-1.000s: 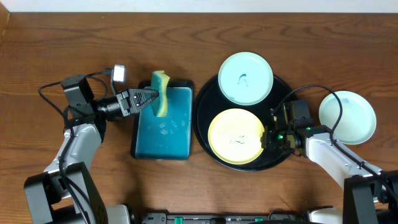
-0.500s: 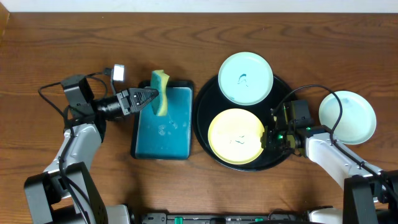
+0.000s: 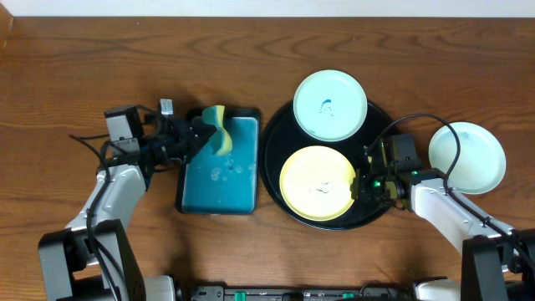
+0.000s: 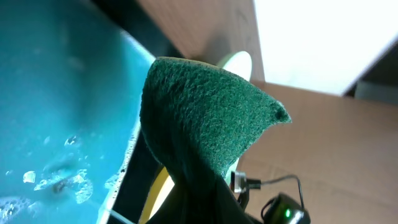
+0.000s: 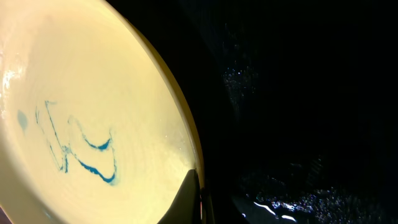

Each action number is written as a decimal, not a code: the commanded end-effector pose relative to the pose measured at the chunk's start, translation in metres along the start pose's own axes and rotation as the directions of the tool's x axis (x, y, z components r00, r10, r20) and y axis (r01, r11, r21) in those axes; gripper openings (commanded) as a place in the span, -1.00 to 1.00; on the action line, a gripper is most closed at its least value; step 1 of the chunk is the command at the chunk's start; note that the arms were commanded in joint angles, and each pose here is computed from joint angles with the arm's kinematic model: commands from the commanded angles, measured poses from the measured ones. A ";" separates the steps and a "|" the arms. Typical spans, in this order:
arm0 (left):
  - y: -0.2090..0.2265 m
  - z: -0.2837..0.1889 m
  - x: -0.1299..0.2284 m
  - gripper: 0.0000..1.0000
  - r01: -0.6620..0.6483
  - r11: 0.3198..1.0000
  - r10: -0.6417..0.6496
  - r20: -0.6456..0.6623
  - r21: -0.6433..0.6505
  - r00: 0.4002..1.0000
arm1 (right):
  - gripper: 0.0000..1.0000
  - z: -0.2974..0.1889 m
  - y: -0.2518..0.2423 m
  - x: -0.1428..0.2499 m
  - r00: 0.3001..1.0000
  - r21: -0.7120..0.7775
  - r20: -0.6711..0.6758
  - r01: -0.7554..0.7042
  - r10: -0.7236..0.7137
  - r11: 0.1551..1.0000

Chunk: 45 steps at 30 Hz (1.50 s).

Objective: Clean dirty plates on tray and stack at the side

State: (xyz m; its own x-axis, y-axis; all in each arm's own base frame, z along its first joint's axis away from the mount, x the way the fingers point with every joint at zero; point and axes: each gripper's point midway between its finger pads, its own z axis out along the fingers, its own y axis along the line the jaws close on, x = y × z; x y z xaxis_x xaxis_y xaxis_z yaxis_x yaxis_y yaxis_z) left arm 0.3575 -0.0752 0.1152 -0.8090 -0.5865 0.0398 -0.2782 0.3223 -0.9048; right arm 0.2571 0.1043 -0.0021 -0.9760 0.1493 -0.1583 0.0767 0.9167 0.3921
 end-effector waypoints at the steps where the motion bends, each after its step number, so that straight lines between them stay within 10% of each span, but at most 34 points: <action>1: 0.001 -0.002 -0.007 -0.85 0.063 0.998 -0.061 0.053 -0.032 0.997 | -0.98 0.010 -0.018 0.027 0.997 0.074 -0.077 -0.009 0.015 0.997; 14: 0.003 -0.002 -0.006 -0.85 0.078 0.996 -0.077 0.051 -0.036 0.996 | -0.98 0.010 -0.018 0.027 0.997 0.074 -0.077 -0.009 0.015 0.997; 23: 0.024 -0.003 0.013 -0.85 0.446 0.888 -0.445 0.039 -0.112 0.895 | -0.97 0.010 -0.018 0.027 0.997 0.074 -0.077 -0.010 0.015 0.997; 32: 0.025 -0.003 0.014 -0.85 0.461 0.880 -0.460 0.040 -0.112 0.887 | -0.97 0.010 -0.018 0.027 0.997 0.074 -0.077 -0.009 0.015 0.997; 45: -0.025 0.047 0.031 -0.85 0.004 0.997 -0.005 -0.004 -0.080 1.000 | -0.97 0.010 -0.018 0.027 0.997 0.074 -0.077 -0.009 0.015 0.997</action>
State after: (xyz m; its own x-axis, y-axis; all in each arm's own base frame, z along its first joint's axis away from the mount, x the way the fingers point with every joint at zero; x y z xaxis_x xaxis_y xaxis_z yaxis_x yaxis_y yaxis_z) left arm 0.3583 -0.1169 0.1093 -0.7465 -0.6300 0.2140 -0.4584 0.2539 -0.8517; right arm 0.2571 0.1044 -0.0021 -0.9761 0.1493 -0.1582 0.0766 0.9166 0.3924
